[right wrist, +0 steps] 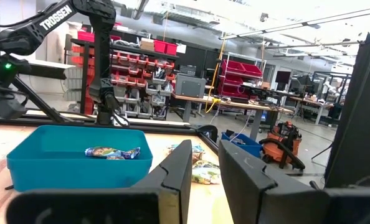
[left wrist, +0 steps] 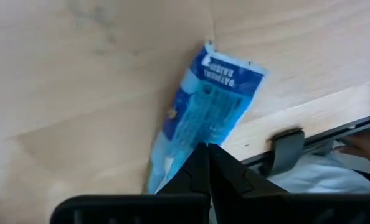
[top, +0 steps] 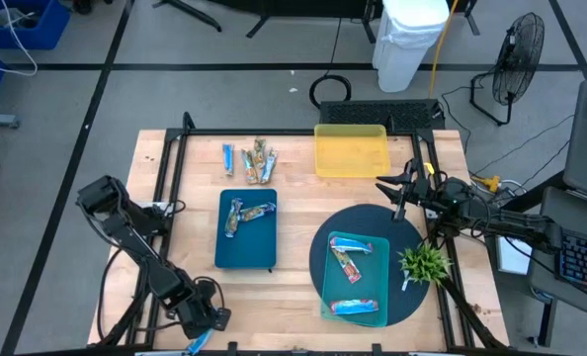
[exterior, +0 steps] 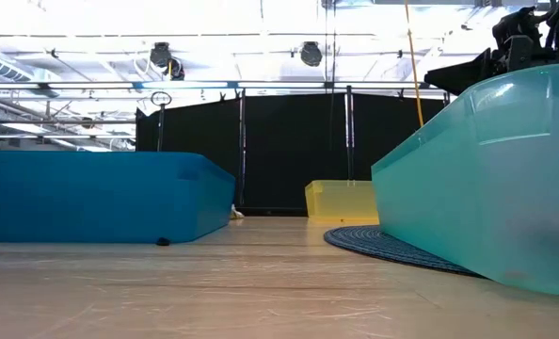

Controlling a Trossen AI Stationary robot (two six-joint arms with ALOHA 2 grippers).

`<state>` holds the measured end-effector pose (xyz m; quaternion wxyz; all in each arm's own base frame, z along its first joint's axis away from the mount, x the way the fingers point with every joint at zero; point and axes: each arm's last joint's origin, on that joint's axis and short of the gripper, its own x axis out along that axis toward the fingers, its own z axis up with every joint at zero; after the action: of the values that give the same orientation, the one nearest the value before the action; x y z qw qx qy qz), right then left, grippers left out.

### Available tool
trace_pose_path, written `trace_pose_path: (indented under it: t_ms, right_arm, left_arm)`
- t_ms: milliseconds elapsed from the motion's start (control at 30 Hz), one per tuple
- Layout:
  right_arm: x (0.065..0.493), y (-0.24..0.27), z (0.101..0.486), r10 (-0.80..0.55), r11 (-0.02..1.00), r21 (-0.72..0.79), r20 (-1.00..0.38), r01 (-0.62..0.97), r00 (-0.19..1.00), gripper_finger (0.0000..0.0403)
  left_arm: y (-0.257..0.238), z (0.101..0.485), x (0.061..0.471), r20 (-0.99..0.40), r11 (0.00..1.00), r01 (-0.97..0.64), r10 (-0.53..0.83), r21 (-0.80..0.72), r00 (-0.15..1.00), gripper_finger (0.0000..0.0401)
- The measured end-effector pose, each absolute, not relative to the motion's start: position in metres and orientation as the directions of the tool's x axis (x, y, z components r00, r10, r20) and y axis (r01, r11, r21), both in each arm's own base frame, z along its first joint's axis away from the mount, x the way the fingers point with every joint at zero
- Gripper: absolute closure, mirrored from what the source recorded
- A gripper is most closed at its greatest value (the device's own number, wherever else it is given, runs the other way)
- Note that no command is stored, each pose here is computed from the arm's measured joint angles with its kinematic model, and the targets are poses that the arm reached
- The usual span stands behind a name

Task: Pick and place Granola Bars by type
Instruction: Put the blue granola bar into the blue bin

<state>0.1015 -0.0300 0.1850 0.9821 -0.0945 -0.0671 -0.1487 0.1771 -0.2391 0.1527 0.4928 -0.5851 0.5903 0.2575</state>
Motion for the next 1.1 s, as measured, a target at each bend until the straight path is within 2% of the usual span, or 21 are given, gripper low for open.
trace_pose_path:
  t_ms: [167,333,500,800,967,1100]
  right_arm:
    - [0.101,-0.03,0.185,-0.28,0.938,-0.166,0.16,0.305,0.947,0.0332]
    - [0.101,-0.03,0.185,-0.279,0.938,-0.166,0.16,0.305,0.947,0.0332]
    - [0.101,-0.03,0.185,-0.279,0.938,-0.166,0.16,0.305,0.947,0.0332]
    - [0.101,-0.03,0.185,-0.28,0.938,-0.166,0.16,0.305,0.947,0.0332]
    - [0.101,-0.03,0.185,-0.279,0.938,-0.166,0.16,0.305,0.947,0.0332]
    - [0.101,-0.03,0.185,-0.279,0.938,-0.166,0.16,0.305,0.947,0.0332]
  left_arm:
    - [-0.252,0.135,0.185,-0.861,0.21,-0.926,-0.473,-0.313,0.184,0.0393]
    - [-0.258,0.118,0.188,-0.86,0.267,-0.921,-0.496,-0.284,0.121,0.0396]
    - [-0.253,0.115,0.185,-0.885,0.299,-0.923,-0.458,-0.24,0.082,0.0392]
    - [-0.223,0.125,0.179,-0.96,0.365,-0.926,-0.281,-0.095,-0.013,0.0392]
    - [-0.205,0.132,0.174,-0.991,0.377,-0.925,-0.136,-0.041,-0.011,0.0386]
    - [-0.199,0.14,0.172,-0.994,0.374,-0.926,-0.108,-0.052,0.012,0.0397]
